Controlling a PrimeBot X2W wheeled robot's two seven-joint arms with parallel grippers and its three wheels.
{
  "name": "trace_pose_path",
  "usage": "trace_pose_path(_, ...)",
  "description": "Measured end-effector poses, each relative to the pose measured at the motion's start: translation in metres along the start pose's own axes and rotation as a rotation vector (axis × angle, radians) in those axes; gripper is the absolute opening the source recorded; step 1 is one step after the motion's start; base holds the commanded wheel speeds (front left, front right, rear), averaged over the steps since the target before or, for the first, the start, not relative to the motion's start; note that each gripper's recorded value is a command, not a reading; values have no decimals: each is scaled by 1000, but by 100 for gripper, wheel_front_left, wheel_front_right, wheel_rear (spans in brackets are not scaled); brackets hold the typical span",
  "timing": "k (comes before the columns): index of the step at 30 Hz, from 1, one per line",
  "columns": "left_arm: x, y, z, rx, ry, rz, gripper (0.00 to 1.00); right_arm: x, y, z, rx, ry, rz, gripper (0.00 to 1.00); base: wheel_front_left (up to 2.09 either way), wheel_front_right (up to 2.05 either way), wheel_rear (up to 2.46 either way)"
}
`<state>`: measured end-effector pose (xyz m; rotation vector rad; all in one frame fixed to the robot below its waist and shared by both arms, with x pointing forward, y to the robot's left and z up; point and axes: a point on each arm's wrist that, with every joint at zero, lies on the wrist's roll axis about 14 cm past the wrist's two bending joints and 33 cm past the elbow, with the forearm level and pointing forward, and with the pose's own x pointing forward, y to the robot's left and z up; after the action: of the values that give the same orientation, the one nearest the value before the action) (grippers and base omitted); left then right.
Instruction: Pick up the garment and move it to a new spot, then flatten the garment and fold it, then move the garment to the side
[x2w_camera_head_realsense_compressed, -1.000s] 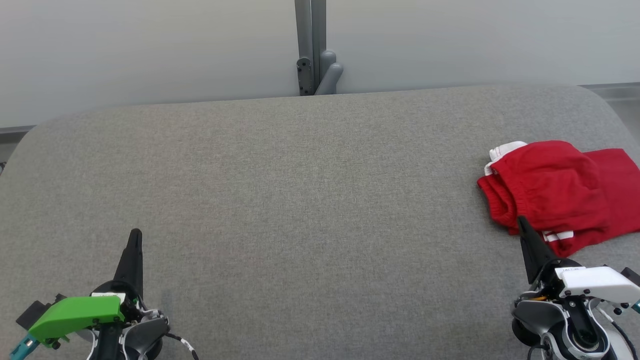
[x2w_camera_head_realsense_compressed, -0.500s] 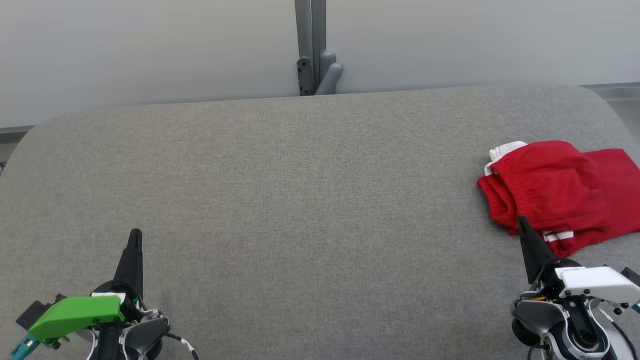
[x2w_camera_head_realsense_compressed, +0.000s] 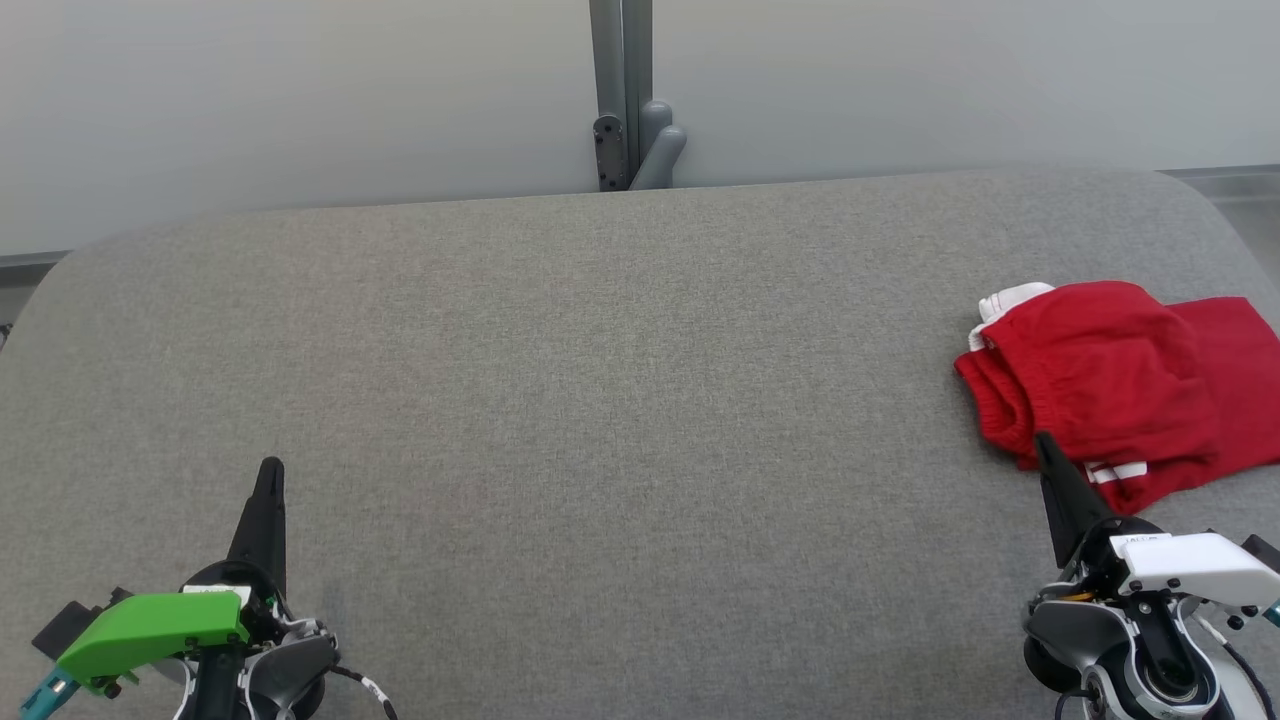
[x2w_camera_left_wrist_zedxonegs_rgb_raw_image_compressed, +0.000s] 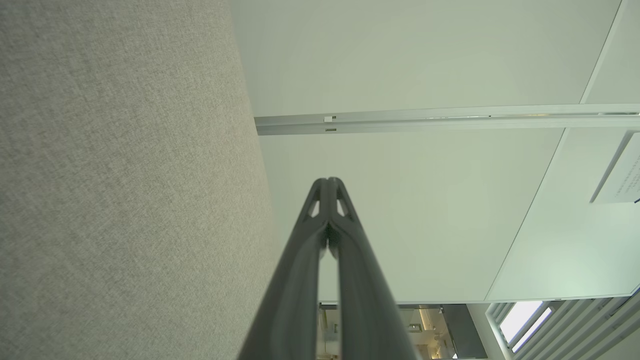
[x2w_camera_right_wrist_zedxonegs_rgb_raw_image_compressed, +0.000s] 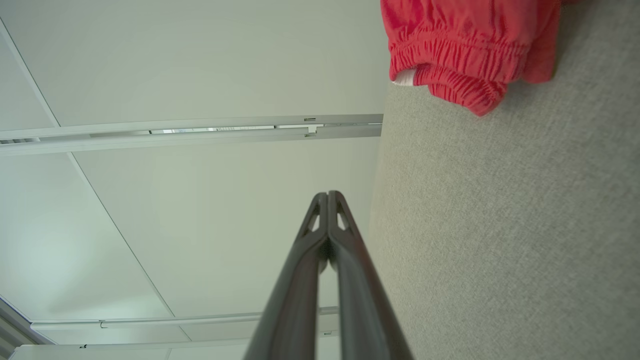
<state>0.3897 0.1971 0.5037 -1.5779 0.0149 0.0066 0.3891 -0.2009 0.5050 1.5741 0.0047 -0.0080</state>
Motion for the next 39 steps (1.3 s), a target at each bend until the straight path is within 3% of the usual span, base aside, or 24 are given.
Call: trace_pose_path(39,0,0,0,0,0,0,0,0,0,0,0,0,0,0,0,0,0)
